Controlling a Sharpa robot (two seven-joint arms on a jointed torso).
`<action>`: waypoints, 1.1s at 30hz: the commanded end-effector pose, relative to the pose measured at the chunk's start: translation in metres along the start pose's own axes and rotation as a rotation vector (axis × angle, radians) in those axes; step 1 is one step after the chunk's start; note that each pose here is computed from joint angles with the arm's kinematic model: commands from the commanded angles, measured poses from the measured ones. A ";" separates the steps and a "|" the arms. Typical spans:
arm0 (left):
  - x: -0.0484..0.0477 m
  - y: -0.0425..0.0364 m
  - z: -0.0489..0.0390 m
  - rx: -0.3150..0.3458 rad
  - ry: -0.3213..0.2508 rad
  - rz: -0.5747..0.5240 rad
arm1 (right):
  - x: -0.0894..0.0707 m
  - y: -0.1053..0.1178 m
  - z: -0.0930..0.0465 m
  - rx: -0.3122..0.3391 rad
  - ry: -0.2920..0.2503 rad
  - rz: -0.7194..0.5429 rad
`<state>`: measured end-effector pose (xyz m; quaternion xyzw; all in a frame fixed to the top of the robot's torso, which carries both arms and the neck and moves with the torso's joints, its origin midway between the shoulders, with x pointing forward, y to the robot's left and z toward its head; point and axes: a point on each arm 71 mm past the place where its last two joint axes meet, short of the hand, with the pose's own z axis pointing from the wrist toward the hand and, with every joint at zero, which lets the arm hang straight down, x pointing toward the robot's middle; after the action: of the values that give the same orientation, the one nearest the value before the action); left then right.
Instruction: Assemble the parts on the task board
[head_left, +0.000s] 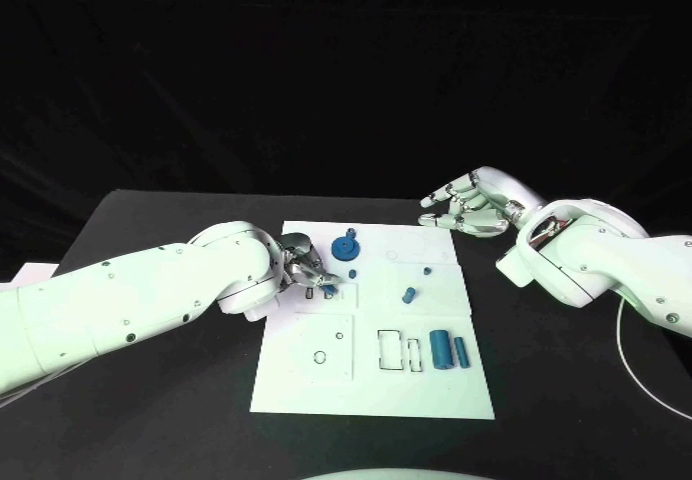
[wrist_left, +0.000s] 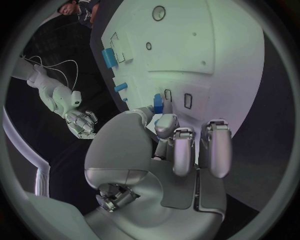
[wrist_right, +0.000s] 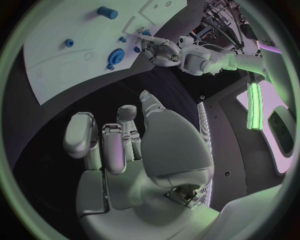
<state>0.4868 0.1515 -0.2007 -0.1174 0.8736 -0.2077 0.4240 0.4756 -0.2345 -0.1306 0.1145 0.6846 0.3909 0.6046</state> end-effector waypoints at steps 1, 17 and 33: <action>-0.0072 -0.0043 -0.0016 0.091 -0.154 0.009 | 0.001 0.001 0.000 -0.007 0.010 0.001; 0.0082 0.0033 0.0018 0.051 -0.102 0.090 | 0.001 0.001 0.000 -0.007 0.013 0.004; 0.0139 0.0053 0.0029 0.013 -0.044 0.127 | 0.002 0.001 0.000 -0.009 0.016 0.006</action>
<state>0.4825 0.1510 -0.2114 -0.0771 0.8586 -0.1939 0.4683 0.4754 -0.2347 -0.1311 0.1168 0.6853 0.3924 0.6023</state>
